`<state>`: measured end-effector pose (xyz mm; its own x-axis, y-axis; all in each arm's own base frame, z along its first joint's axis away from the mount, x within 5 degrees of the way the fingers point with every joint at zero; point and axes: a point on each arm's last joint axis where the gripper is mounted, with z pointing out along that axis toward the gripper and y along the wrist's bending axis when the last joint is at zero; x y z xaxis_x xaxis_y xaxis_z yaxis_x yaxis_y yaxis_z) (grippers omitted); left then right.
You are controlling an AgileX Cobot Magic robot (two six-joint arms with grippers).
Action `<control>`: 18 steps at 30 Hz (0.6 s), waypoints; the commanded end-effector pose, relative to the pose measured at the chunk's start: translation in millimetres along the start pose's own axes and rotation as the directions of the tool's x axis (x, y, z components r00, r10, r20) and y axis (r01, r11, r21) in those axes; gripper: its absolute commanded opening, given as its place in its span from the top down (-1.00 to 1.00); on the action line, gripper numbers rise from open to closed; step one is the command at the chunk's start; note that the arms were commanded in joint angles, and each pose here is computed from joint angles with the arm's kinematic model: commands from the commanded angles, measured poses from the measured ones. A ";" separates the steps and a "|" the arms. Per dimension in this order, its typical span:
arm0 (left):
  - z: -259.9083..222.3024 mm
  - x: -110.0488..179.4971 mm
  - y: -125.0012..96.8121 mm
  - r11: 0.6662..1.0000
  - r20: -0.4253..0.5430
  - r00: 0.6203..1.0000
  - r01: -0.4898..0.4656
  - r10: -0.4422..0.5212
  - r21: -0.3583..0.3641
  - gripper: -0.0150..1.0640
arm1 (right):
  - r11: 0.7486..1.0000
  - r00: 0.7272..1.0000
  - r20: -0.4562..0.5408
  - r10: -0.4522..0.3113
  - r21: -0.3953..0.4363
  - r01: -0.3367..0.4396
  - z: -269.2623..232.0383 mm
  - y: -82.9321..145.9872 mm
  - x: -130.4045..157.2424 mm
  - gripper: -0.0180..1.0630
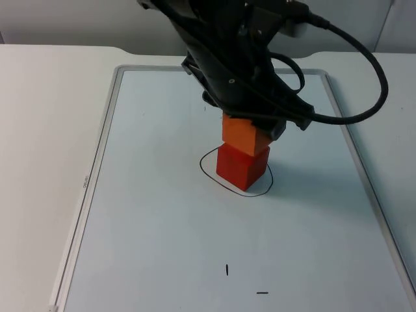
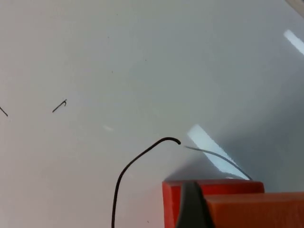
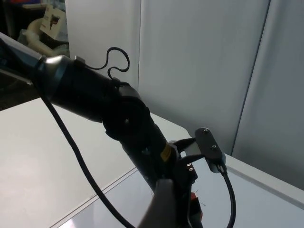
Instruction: Pick up one cube with the left hand and another cube with the right hand. First place the cube in the right hand at the target position, then stack the cube in the left hand on top.
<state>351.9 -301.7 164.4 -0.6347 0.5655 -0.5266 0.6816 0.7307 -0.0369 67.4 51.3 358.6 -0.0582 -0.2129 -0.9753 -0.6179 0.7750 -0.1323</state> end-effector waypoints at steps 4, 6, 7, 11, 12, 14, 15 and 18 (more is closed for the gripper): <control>0.0 -4.6 -2.5 1.000 0.034 0.999 -0.005 0.005 0.003 0.62 | 1.000 1.000 0.016 0.003 0.003 -0.003 -0.6 -0.2 -0.8 -0.42; 2.0 -3.5 -2.4 1.000 0.029 1.000 -0.005 0.005 0.003 0.62 | 1.000 1.000 0.016 0.003 0.003 -0.003 -0.6 -0.2 -0.8 -0.42; 4.2 -1.9 -2.3 1.000 0.019 1.000 -0.004 0.004 0.004 0.62 | 1.000 1.000 0.016 0.003 0.003 -0.003 -0.6 -0.2 -0.8 -0.42; 15.2 5.7 -2.0 1.000 -0.028 1.000 -0.011 0.012 0.007 0.62 | 1.000 1.000 0.016 0.003 0.003 -0.003 -0.6 -0.2 -0.8 -0.42; 16.1 6.2 -1.9 1.000 -0.030 0.999 -0.011 0.011 0.007 0.62 | 1.000 1.000 0.016 0.003 0.003 -0.003 -0.6 -0.2 -0.8 -0.42; 16.9 5.8 -1.8 1.000 -0.023 1.000 -0.011 0.011 0.005 0.62 | 1.000 1.000 0.016 0.003 0.003 -0.003 -0.6 -0.2 -0.8 -0.42; 16.9 5.8 -1.8 1.000 -0.023 1.000 -0.011 0.011 0.005 0.62 | 1.000 1.000 0.016 0.003 0.003 -0.003 -0.6 -0.2 -0.8 -0.42; 16.9 5.5 -1.8 1.000 -0.019 1.000 -0.011 0.011 0.005 0.62 | 1.000 1.000 0.016 0.003 0.003 -0.003 -0.6 -0.2 -0.8 -0.42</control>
<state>354.0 -303.3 146.1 -0.6380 0.5831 -0.5029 0.6878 0.7252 -0.0317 67.4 51.3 358.8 -0.0568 -0.2118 -0.9757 -0.6177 0.7752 -0.1323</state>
